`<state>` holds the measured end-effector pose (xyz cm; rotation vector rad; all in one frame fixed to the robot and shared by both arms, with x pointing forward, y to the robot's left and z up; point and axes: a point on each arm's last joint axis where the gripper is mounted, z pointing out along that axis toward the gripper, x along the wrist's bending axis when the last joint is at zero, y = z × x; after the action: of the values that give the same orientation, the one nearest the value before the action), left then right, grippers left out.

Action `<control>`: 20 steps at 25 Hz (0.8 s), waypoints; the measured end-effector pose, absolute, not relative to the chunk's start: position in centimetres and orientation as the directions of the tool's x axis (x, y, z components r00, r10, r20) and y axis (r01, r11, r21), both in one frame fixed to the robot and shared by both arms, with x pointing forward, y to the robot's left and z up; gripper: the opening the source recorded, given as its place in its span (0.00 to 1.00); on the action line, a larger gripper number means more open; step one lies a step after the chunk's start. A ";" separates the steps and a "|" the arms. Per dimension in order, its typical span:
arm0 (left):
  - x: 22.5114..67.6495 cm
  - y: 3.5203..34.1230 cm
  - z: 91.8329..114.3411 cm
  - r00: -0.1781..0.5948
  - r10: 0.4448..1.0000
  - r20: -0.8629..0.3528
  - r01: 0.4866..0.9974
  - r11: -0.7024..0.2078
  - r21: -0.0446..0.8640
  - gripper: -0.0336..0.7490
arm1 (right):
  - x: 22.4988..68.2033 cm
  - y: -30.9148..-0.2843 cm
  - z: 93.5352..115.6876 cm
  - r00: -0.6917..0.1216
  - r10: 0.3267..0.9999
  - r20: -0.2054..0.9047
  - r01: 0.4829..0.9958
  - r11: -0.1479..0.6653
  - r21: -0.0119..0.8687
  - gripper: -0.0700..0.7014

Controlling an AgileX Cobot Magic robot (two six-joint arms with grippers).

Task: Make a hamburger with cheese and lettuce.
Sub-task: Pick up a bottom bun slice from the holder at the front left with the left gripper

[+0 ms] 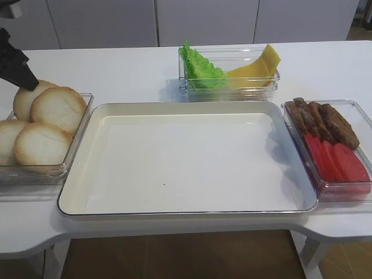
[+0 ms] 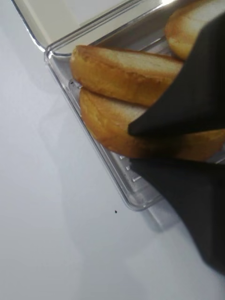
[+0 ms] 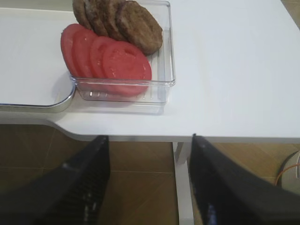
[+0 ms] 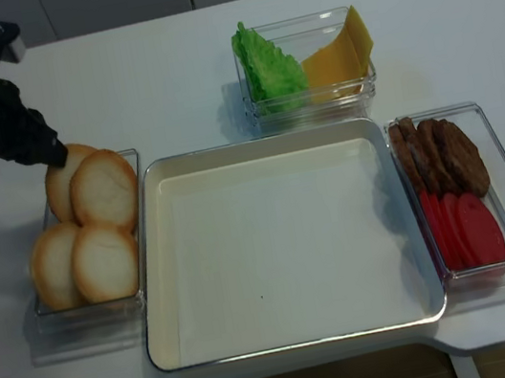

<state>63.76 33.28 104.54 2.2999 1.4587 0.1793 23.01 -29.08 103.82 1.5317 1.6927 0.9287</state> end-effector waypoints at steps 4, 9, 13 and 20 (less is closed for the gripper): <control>63.4 33.4 105.3 0.449 0.890 -0.080 0.828 -0.381 0.411 0.17 | 23.0 -29.1 103.8 -0.092 0.996 -0.014 0.523 0.060 0.850 0.64; 62.8 33.4 106.7 0.451 0.891 -0.052 0.814 -0.387 0.433 0.17 | 23.0 -29.1 103.8 -0.092 0.996 -0.014 0.523 0.060 0.850 0.64; 62.4 33.7 107.6 0.445 0.895 -0.039 0.807 -0.382 0.450 0.16 | 23.0 -29.1 103.8 -0.092 0.996 -0.014 0.523 0.060 0.850 0.64; 61.8 33.7 108.7 0.442 0.897 -0.024 0.797 -0.381 0.468 0.16 | 23.0 -29.1 103.8 -0.092 0.996 -0.014 0.523 0.060 0.850 0.64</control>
<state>61.81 33.69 108.74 2.2857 1.4306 0.3268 23.01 -29.08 103.82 1.5317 1.6927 0.9287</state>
